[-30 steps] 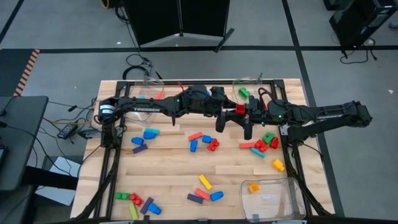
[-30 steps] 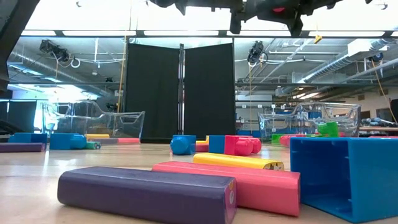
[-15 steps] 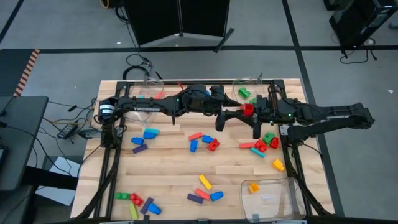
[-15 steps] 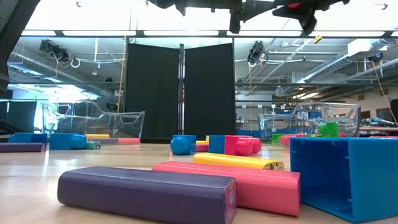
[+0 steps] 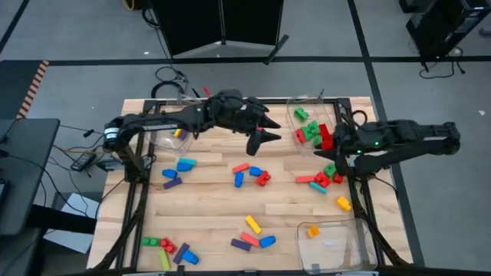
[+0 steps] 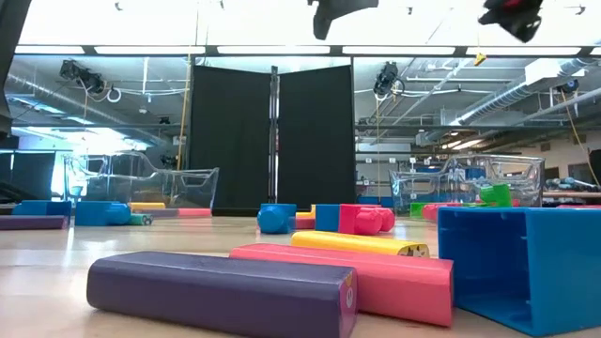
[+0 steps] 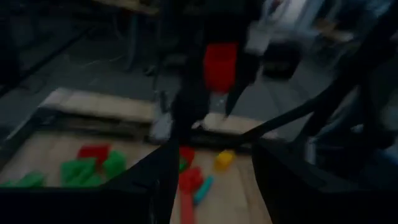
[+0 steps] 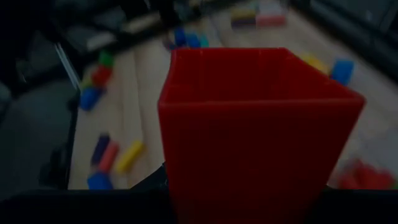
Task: Sort blocks by size
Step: Put the yellow 1 stud game piece into the bottom transparent bin
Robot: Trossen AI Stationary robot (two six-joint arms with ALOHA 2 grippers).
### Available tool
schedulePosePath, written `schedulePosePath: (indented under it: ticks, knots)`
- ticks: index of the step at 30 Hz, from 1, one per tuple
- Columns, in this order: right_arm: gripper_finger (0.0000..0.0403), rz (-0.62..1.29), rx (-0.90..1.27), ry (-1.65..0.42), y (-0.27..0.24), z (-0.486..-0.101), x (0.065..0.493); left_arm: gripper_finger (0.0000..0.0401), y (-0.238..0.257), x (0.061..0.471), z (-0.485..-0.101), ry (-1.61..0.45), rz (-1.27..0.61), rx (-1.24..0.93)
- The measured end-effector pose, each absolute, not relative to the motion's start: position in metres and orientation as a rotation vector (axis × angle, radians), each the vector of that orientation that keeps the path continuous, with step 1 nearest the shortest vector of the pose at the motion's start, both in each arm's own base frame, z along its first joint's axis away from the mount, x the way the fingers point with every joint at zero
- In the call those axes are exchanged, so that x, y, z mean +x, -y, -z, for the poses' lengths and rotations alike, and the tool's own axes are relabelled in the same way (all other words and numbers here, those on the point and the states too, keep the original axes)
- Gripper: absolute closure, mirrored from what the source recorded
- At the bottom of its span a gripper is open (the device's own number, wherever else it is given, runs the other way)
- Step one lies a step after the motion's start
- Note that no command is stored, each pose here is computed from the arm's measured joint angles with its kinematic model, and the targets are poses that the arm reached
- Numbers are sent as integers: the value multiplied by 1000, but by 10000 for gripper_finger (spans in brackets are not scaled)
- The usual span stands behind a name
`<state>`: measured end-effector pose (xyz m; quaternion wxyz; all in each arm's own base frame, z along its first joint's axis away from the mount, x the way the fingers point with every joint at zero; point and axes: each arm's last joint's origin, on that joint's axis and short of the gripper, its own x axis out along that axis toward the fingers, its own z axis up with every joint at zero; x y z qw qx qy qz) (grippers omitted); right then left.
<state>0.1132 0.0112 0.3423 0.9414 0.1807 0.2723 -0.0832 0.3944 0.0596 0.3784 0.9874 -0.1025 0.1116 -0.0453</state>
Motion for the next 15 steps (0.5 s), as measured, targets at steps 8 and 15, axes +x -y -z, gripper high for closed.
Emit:
schedulePosePath:
  ticks: [8,15]
  knots:
    - [286,217,482,-959,-26,-365,103,195,-25,388,-364,-303,25,-180]
    - [287,260,597,-1185,-66,-356,125,195,9,383,-325,-300,67,-256]
